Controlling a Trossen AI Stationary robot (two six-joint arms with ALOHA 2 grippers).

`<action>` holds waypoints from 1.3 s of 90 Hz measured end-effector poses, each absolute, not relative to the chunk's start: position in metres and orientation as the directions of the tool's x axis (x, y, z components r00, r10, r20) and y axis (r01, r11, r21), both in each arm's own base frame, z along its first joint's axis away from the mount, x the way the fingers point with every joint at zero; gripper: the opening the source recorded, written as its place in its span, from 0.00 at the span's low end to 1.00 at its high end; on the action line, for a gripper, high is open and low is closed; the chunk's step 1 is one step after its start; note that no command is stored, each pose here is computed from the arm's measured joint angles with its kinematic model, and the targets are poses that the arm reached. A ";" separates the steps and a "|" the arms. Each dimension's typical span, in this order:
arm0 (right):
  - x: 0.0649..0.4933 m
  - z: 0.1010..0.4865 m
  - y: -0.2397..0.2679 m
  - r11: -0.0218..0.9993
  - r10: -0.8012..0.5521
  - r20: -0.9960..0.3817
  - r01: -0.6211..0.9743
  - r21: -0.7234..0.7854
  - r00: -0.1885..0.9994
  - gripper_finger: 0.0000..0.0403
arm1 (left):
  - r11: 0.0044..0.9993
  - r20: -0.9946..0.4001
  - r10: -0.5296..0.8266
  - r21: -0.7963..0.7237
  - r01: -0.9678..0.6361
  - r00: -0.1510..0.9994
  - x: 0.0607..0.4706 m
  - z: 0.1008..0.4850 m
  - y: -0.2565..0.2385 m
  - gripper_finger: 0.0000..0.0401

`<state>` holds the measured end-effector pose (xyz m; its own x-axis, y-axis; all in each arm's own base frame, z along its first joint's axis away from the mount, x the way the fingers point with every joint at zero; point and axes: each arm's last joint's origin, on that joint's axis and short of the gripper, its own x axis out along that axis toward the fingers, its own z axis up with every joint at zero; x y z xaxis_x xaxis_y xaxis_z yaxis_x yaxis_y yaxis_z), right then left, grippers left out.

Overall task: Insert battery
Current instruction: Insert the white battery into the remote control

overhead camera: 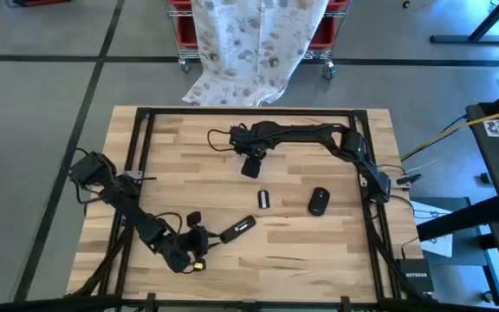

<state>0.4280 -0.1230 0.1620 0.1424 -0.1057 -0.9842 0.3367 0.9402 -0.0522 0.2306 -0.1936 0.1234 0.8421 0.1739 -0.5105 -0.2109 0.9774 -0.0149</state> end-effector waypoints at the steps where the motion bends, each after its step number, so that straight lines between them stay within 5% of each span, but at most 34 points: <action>1: 0.428 0.161 -0.123 0.939 -0.108 -0.984 0.341 -0.054 0.142 0.39 | 0.977 -0.510 0.174 -0.015 -0.211 0.842 0.231 0.123 -0.194 0.21; 42: 0.420 0.140 -0.145 0.915 -0.101 -0.985 0.402 -0.038 0.138 0.37 | 0.977 -0.507 0.171 -0.021 -0.210 0.845 0.231 0.124 -0.194 0.21; 71: 0.426 0.132 -0.139 0.946 -0.114 -0.983 0.318 -0.063 0.147 0.06 | 0.978 -0.507 0.165 -0.023 -0.205 0.846 0.230 0.124 -0.195 0.21; 117: 0.423 0.204 -0.114 0.974 -0.120 -0.934 0.223 -0.046 0.335 0.06 | 0.975 -0.517 0.169 -0.034 -0.218 0.839 0.228 0.123 -0.196 0.21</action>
<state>0.4230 -0.1143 0.2037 0.3352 -0.1203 -0.9344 0.2226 0.9738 -0.0455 0.2276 -0.1957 0.1226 0.8389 0.1692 -0.5173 -0.2177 0.9754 -0.0341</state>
